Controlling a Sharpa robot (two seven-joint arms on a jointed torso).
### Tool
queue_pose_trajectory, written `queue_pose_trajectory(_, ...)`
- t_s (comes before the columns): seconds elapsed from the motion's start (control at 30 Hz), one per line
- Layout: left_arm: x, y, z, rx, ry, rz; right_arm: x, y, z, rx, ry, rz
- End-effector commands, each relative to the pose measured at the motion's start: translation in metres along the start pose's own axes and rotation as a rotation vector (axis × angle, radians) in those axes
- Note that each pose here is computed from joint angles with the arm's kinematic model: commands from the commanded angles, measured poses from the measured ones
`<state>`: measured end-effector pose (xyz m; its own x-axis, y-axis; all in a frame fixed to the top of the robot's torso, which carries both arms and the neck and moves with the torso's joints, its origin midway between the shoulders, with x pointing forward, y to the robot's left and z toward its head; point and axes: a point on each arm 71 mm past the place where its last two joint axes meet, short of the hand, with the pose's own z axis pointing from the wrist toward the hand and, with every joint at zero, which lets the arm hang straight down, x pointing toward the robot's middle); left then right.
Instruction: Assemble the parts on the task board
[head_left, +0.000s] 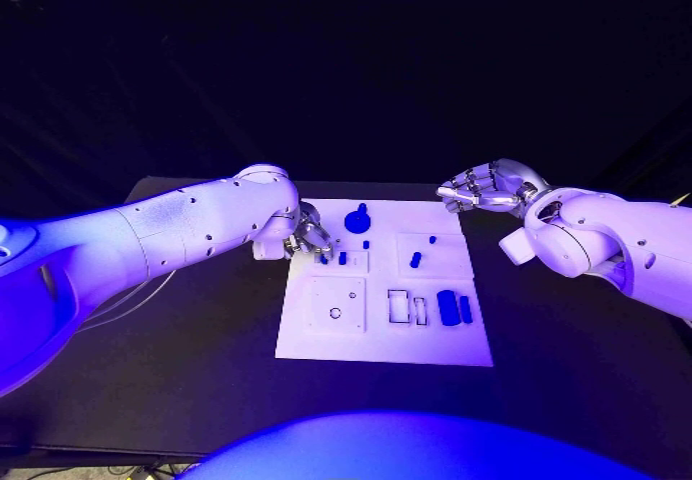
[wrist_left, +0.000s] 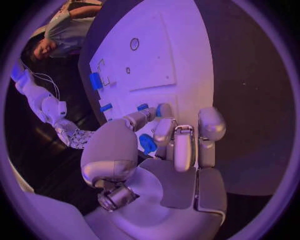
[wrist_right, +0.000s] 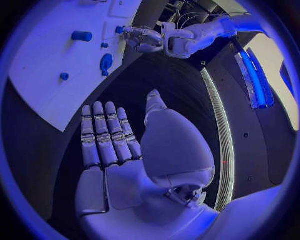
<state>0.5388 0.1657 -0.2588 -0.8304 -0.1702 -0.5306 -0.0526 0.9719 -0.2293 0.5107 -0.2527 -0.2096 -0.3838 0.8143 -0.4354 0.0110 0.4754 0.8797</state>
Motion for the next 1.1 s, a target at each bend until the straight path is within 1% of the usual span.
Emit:
queue_pose_trajectory(0.03, 0.0011, 0.0022, 0.0011, -0.005, 0.000, -0.003, 0.0007, 0.0003, 0.0001, -0.003, 0.004, 0.000)
queue_pose_trajectory(0.33, -0.0014, 0.0057, 0.0013, -0.012, -0.018, -0.017, 0.0008, 0.0003, 0.0002, -0.004, 0.003, 0.000)
queue_pose_trajectory(0.87, -0.0021, 0.0098, 0.0008, -0.016, -0.020, -0.024, 0.0008, 0.0000, 0.0003, -0.002, 0.003, 0.000)
queue_pose_trajectory(1.1, -0.0034, 0.0117, -0.0029, 0.014, -0.029, -0.094, 0.0013, -0.0006, 0.0003, -0.002, 0.004, 0.001)
